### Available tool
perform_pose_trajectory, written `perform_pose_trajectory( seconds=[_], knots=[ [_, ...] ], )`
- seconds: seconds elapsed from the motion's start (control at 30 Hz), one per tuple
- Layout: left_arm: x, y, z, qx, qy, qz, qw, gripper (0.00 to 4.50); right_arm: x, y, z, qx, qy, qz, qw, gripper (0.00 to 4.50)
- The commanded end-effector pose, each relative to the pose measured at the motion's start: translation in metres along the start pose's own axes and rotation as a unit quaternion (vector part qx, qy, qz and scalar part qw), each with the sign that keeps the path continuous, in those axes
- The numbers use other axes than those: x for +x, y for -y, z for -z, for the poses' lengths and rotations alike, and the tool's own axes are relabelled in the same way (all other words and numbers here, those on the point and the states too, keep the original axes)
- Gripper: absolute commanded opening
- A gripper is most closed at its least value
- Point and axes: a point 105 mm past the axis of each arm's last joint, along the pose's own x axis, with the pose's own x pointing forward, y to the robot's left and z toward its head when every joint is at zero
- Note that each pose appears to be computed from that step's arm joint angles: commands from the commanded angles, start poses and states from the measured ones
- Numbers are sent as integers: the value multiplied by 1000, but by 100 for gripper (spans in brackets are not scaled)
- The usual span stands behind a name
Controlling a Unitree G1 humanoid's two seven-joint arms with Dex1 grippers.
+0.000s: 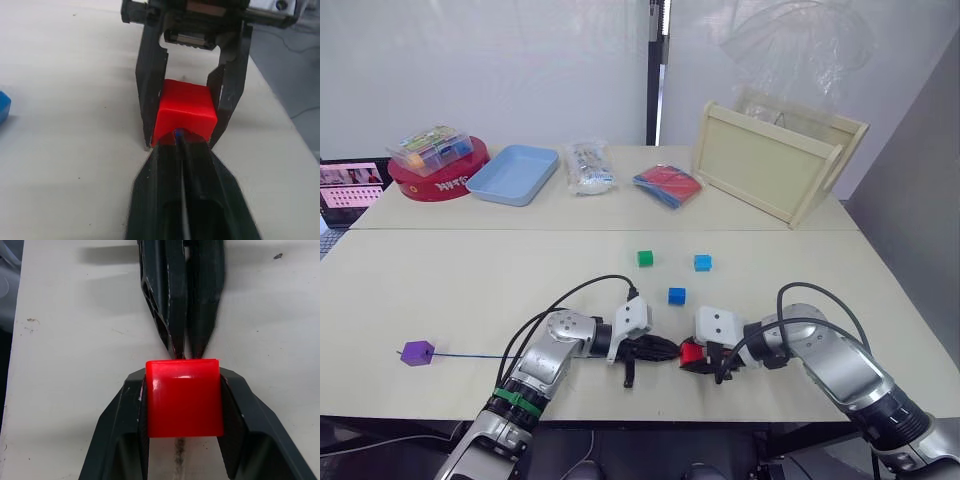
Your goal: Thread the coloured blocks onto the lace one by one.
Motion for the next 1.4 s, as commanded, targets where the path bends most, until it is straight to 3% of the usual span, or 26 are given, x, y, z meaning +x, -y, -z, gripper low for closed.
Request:
perform_pose_trajectory(
  seconds=[0.03,0.1,0.17,0.3,0.4,0.63,0.9,0.93,1.17,1.23,1.27,1.3,1.4],
  knots=[
    [-9,0,-15,15,18,1,1000,179,4,1,4,-4,-9,4,1000,119],
    [-14,2,-15,18,13,7,1000,243,4,4,3,-5,-8,13,1000,119],
    [-20,7,-11,27,-4,22,999,314,-1,5,-5,1,8,15,1000,225],
    [-16,12,-9,60,-1,34,998,444,-17,7,-10,1,3,28,1000,356],
    [-7,7,-10,98,4,24,995,450,-29,4,-10,10,-1,34,999,449],
    [23,6,-9,110,13,47,993,450,-66,-17,3,65,-35,67,995,449],
    [44,5,-14,129,22,68,989,450,-74,-20,15,95,-46,124,987,449],
    [45,5,-13,131,17,75,988,395,-73,-18,17,96,-47,134,985,450],
    [39,5,-11,138,2,91,986,172,-58,-13,21,99,-36,148,983,450],
    [38,5,-11,138,3,90,986,121,-53,-13,26,106,-38,146,983,450],
    [38,5,-11,137,3,89,987,121,-50,-12,29,112,-38,145,982,450],
    [38,5,-11,135,4,88,987,121,-47,-13,30,124,-33,142,982,398],
    [36,5,-10,133,2,84,988,121,-37,-16,33,136,-26,127,982,298]
  ],
)
